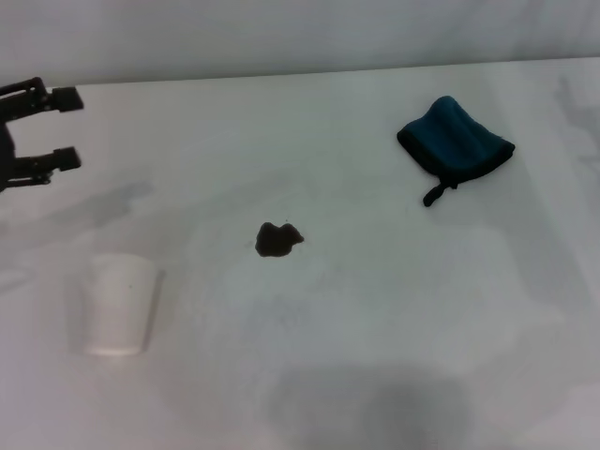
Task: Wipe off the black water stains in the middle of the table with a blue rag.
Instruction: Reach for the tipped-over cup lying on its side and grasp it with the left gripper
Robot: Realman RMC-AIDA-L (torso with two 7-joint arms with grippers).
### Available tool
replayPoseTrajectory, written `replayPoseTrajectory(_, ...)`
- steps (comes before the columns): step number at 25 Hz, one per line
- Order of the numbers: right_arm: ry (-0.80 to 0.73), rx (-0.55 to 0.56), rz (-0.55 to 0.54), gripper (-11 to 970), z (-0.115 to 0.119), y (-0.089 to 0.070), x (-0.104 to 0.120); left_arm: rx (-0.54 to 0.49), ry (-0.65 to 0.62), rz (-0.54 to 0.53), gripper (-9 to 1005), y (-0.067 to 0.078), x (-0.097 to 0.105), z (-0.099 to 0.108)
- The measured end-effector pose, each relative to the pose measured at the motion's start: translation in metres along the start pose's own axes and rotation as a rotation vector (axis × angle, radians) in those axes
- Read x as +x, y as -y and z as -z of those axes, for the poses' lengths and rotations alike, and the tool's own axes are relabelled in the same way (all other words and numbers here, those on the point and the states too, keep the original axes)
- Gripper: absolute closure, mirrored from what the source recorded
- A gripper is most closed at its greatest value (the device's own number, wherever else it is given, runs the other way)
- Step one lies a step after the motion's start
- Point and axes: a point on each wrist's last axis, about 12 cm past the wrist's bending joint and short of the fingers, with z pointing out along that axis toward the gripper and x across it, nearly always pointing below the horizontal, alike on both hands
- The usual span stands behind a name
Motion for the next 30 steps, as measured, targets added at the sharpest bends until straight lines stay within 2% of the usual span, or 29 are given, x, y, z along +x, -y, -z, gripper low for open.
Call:
replayPoseTrajectory(5, -0.008, -0.005, -0.002, 88, -0.007, -0.004, -0.001, -0.168, -0.044, -0.02, 134, 0.024, -0.026, 0.017)
replayPoseTrajectory(8, -0.016, -0.007, -0.003, 88, -0.011, -0.007, -0.001, -0.24, -0.092, -0.04, 134, 0.057, -0.041, 0.028)
replayPoseTrajectory(9, -0.016, -0.008, -0.003, 88, -0.012, -0.008, -0.002, -0.251, -0.102, -0.048, 134, 0.064, -0.043, 0.028)
replayPoseTrajectory(10, -0.018, -0.008, -0.003, 88, -0.012, -0.008, -0.002, -0.27, -0.146, -0.069, 134, 0.081, -0.048, 0.023)
replayPoseTrajectory(11, -0.018, -0.008, -0.003, 88, -0.012, -0.008, -0.002, -0.285, -0.18, -0.083, 134, 0.092, -0.05, 0.018)
replayPoseTrajectory(15, -0.017, -0.004, -0.001, 89, -0.011, -0.007, -0.001, -0.406, -0.326, -0.1, 134, 0.118, -0.05, -0.001)
replayPoseTrajectory(18, -0.018, -0.003, -0.002, 89, -0.01, -0.007, -0.001, -0.472, -0.388, -0.087, 135, 0.125, -0.047, -0.012)
replayPoseTrajectory(23, -0.02, 0.005, -0.007, 89, -0.009, -0.006, 0.0, -0.552, -0.464, -0.057, 135, 0.125, -0.039, -0.02)
replayPoseTrajectory(24, -0.021, 0.007, -0.007, 89, -0.008, -0.006, 0.0, -0.626, -0.526, -0.041, 135, 0.125, -0.033, -0.026)
replayPoseTrajectory(27, -0.028, 0.012, -0.007, 89, -0.009, -0.005, 0.001, -0.714, -0.594, -0.035, 135, 0.125, -0.024, -0.04)
replayPoseTrajectory(30, -0.038, 0.013, -0.008, 88, -0.011, -0.007, 0.001, -0.737, -0.615, -0.041, 135, 0.126, -0.021, -0.047)
